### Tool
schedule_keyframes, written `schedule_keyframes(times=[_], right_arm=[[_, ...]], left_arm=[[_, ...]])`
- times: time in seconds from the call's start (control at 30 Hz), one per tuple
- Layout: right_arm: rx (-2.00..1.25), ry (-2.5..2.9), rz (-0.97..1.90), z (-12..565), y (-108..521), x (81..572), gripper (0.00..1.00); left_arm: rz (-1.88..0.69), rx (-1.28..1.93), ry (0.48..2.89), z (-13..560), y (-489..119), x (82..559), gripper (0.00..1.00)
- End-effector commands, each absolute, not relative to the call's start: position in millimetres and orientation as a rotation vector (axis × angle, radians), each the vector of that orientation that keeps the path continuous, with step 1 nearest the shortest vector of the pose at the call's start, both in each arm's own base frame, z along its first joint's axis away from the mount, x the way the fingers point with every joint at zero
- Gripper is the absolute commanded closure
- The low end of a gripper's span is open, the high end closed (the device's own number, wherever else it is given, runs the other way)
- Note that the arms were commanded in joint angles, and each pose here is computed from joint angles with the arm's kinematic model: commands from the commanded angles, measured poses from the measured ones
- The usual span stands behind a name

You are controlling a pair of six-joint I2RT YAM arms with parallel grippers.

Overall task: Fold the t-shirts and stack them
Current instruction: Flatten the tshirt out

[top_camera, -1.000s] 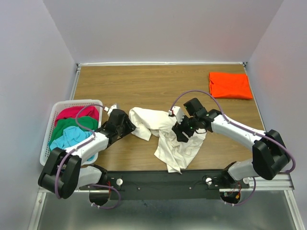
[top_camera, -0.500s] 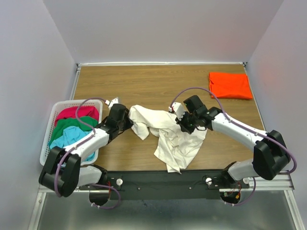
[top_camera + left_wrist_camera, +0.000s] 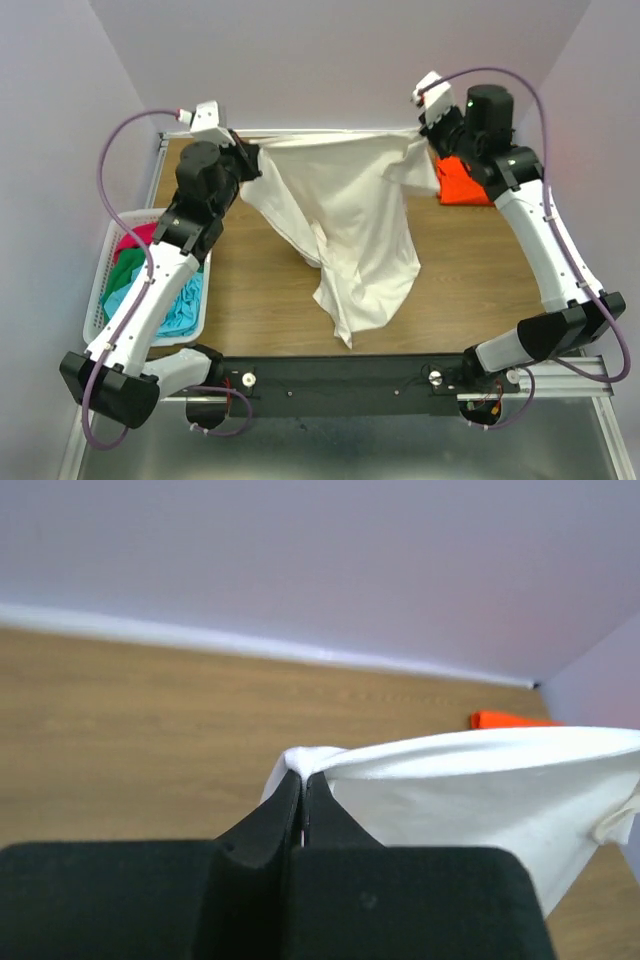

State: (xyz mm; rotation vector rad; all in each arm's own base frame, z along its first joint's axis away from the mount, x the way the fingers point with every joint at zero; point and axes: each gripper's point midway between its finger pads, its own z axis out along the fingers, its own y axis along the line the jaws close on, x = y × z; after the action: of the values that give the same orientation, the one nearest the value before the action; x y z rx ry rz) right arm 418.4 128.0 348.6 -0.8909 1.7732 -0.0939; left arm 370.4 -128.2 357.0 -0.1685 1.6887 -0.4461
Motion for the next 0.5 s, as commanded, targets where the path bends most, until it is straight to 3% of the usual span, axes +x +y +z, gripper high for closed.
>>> schedule_keyframes(times=[0.0,0.2,0.47], right_arm=[[-0.841,1.618,-0.132,421.8,114.0,424.7,0.99],[-0.802,1.452,-0.111,494.0,118.5,408.9,1.0],[-0.83,1.401,-0.121,504.3,111.7,373.0,1.0]], left_arm=[[-0.315,-0.109,1.534,434.6,-105.6,374.9,1.0],[-0.331,-0.065,1.327,536.0,-100.4,358.1,1.0],[-0.484,0.073,1.23,559.8,-125.3,327.7,1.0]])
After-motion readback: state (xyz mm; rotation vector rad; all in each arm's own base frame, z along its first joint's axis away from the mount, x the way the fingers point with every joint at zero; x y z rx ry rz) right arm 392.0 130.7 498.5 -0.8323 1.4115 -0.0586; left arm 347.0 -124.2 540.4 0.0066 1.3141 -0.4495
